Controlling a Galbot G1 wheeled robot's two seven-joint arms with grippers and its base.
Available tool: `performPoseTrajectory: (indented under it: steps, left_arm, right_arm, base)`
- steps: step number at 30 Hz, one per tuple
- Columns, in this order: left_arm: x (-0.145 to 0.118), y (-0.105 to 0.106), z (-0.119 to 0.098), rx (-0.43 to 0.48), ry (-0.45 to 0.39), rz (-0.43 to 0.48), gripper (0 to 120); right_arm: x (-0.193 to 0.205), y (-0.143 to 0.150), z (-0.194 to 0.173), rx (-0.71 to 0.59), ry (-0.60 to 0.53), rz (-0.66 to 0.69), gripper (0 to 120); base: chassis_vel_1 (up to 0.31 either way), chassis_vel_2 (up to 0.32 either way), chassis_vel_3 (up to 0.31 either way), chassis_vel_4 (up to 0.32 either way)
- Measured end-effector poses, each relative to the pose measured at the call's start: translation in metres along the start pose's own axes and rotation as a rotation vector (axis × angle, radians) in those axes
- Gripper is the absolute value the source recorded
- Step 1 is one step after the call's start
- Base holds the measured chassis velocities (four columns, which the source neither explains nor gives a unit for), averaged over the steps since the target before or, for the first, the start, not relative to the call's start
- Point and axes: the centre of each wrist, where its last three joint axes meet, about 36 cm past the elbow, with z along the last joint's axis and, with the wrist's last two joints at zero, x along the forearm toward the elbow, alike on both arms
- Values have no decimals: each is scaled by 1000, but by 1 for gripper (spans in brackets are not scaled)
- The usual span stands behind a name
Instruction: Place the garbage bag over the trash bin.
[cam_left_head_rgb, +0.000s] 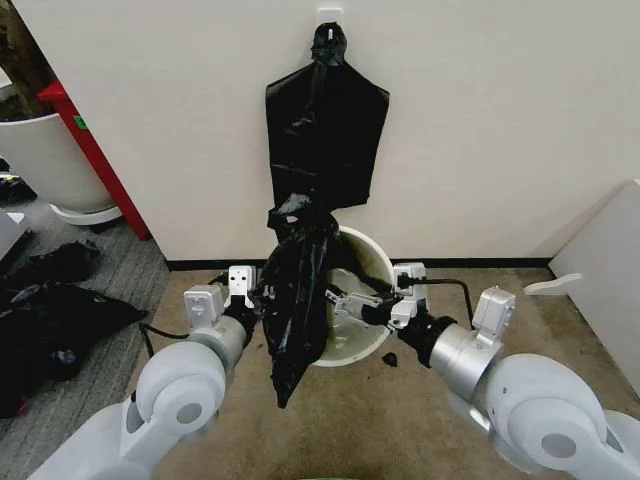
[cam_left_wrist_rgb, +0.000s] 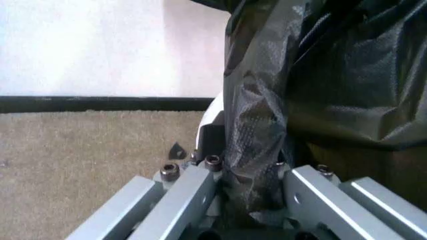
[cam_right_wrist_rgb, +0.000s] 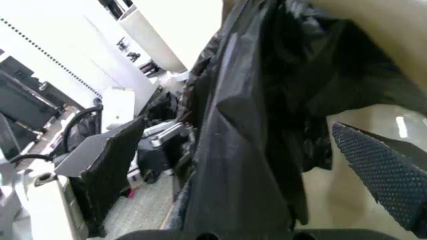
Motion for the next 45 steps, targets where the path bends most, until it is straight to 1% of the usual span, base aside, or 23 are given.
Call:
performPoseTrajectory:
  steps: [11, 15, 20, 21, 27, 28, 29, 31, 33, 35, 36, 38, 40, 41, 43, 45]
  left_arm:
    - [0, -1, 4, -20, -8, 17, 0]
    - [1, -1, 3, -24, -13, 21, 0]
    - [3, -2, 2, -27, -21, 29, 0]
    - [3, -2, 2, -27, -21, 29, 0]
    - [4, -2, 1, -27, -30, 40, 0]
    - [4, -2, 1, -27, -30, 40, 0]
    - [4, -2, 1, -27, -32, 41, 0]
    - [4, -2, 0, -28, -36, 42, 0]
    - [4, -3, 1, -25, -39, 44, 0]
    - [4, -2, 1, -23, -40, 43, 0]
    - [4, -2, 1, -23, -40, 43, 0]
    - [3, -1, 2, -22, -44, 39, 0]
    - [2, -1, 2, -17, -48, 36, 0]
    - [2, -1, 2, -17, -48, 36, 0]
    - [1, -1, 3, -11, -52, 34, 0]
    - [0, -1, 2, -5, -56, 34, 0]
  right_arm:
    - [-12, 17, 5, -13, -3, -82, 100]
    - [-15, 21, 3, -11, -11, -90, 98]
    - [-17, 22, 3, -9, -19, -76, 77]
    - [-17, 22, 3, -9, -19, -76, 77]
    - [-24, 19, 6, -25, -7, -44, 52]
    - [-24, 19, 6, -25, -7, -44, 52]
    - [-25, 18, 6, -25, -7, -41, 47]
    - [-27, 18, 6, -26, -8, -35, 40]
    - [-29, 17, 6, -28, -10, -30, 30]
    - [-29, 17, 6, -30, -10, -25, 23]
    - [-29, 17, 6, -30, -10, -25, 23]
    - [-29, 16, 7, -29, -9, -19, 15]
    - [-28, 14, 7, -29, -7, -10, 4]
    - [-28, 14, 7, -29, -7, -10, 4]
    - [-28, 12, 8, -29, -6, 3, 0]
    - [-29, 10, 8, -30, -5, 19, 0]
  base:
    - [0, 0, 0, 0]
    - [0, 0, 0, 0]
    - [0, 0, 0, 0]
    - [0, 0, 0, 0]
    - [0, 0, 0, 0]
    - [0, 0, 0, 0]
    - [0, 0, 0, 0]
    - [0, 0, 0, 0]
    - [0, 0, 0, 0]
    - [0, 0, 0, 0]
    - [0, 0, 0, 0]
    - [0, 0, 0, 0]
    - [0, 0, 0, 0]
    - [0, 0, 0, 0]
    - [0, 0, 0, 0]
    - [0, 0, 0, 0]
